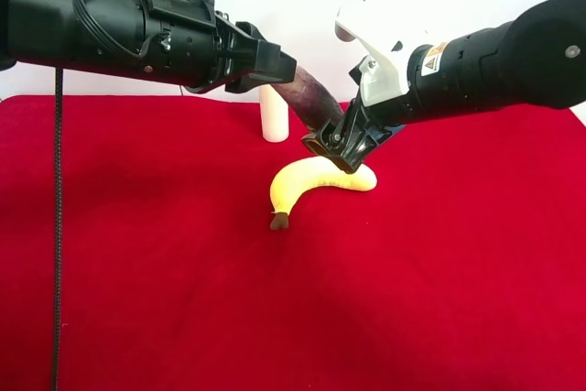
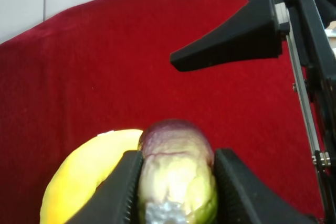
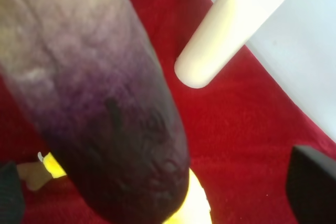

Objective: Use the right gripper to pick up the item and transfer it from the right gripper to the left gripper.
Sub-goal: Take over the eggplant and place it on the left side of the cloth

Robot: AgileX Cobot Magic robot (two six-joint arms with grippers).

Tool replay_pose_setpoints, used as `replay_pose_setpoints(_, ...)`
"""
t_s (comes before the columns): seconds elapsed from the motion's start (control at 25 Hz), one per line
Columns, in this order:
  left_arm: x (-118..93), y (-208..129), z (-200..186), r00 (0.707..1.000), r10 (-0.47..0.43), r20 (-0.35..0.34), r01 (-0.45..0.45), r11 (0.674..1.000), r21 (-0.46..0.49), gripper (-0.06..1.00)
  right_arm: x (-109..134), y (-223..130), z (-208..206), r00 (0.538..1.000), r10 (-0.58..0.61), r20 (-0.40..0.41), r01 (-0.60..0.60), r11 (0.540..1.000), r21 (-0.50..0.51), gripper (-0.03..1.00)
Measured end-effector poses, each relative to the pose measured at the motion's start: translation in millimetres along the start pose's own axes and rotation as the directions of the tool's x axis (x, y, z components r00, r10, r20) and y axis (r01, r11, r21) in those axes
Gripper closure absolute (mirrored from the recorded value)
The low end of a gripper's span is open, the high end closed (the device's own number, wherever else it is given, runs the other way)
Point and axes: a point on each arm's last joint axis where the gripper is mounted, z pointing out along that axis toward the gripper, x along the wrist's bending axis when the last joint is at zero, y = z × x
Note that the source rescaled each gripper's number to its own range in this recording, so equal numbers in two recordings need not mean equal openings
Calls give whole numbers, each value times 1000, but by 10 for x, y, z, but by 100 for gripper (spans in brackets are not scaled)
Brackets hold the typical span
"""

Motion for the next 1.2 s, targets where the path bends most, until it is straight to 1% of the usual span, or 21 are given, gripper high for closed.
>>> replay_pose_setpoints(0.64, 0, 0, 0, 1000, 0, 0, 0, 1000, 0, 94, 1, 5, -17, 1000, 21, -4, -21, 1000, 0, -3)
replay_pose_setpoints(0.88, 5, 2, 0, 1000, 0, -5, 0, 1000, -2, 94, -14, 53, -160, 1000, 21, -7, -21, 1000, -13, -3)
replay_pose_setpoints(1.0, 22, 8, 0, 1000, 0, -24, 0, 1000, -9, 94, -17, 76, -259, 1000, 21, -13, -21, 1000, -16, -3)
replay_pose_setpoints(1.2, 49, 18, -2, 999, -1, -54, -1, 1000, -20, 94, -3, 113, -478, 997, 60, -47, -61, 998, -16, -3)
